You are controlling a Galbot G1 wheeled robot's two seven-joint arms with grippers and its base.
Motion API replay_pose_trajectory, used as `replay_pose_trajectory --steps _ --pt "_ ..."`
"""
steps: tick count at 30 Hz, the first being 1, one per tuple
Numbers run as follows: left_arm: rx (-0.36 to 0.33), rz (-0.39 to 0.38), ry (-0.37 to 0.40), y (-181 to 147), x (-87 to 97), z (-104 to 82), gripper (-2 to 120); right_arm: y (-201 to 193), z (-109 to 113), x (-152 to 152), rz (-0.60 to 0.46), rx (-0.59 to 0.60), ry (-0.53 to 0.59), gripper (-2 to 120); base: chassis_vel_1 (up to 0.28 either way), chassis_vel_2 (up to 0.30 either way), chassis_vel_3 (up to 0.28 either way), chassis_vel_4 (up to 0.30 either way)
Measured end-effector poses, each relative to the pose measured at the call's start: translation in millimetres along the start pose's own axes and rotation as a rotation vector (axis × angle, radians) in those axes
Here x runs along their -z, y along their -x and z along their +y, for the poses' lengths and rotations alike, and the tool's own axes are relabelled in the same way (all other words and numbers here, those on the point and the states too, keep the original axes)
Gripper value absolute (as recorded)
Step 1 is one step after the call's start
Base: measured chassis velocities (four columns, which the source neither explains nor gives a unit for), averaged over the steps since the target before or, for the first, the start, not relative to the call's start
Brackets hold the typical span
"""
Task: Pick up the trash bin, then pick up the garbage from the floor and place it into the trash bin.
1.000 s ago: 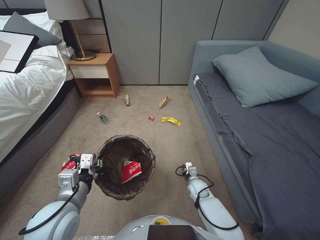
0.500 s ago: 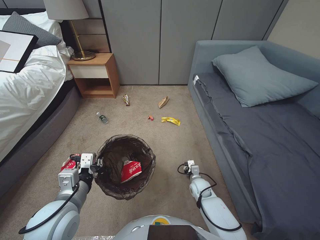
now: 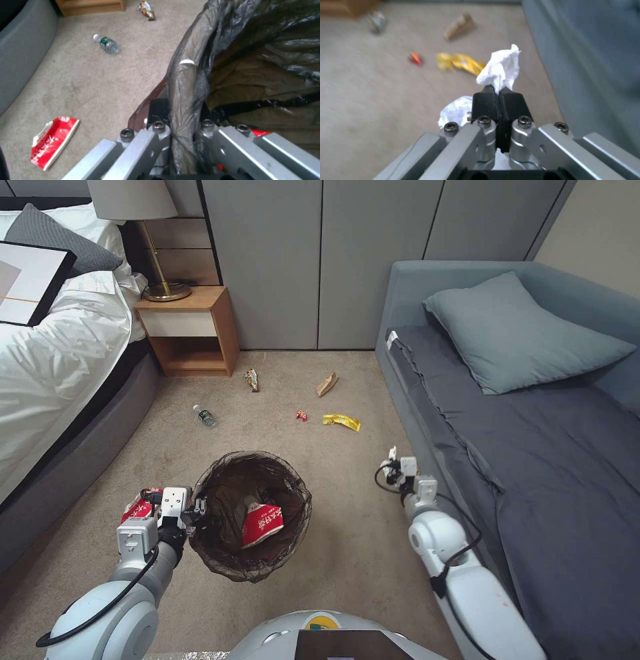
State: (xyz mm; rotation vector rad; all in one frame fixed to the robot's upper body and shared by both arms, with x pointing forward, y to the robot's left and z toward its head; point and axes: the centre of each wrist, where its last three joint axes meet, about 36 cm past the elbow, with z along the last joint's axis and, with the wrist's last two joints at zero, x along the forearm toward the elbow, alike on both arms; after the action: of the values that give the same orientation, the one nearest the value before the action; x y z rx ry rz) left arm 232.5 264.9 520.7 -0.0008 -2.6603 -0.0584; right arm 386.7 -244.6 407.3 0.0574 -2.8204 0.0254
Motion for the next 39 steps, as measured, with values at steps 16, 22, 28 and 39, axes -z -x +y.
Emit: replay_pose_trajectory --steps 16,22,28,39 --pt "-0.011 -0.006 0.005 1.8 2.9 -1.0 2 -65.7 2.7 108.8 -0.221 0.383 -0.113 0 0.000 0.000 0.000 0.000" --pt "-0.020 -0.009 0.007 2.7 4.0 -2.6 2 -73.8 21.6 127.3 -0.240 0.549 -0.119 0 0.000 0.000 0.000 0.000" --pt "-0.028 -0.014 0.004 3.9 5.1 -5.3 2 -70.4 44.4 134.2 -0.229 0.690 -0.111 0 0.000 0.000 0.000 0.000" --pt "-0.029 -0.022 -0.002 5.4 8.0 -6.0 2 -76.0 96.8 156.0 -0.126 0.978 -0.151 0 0.000 0.000 0.000 0.000"
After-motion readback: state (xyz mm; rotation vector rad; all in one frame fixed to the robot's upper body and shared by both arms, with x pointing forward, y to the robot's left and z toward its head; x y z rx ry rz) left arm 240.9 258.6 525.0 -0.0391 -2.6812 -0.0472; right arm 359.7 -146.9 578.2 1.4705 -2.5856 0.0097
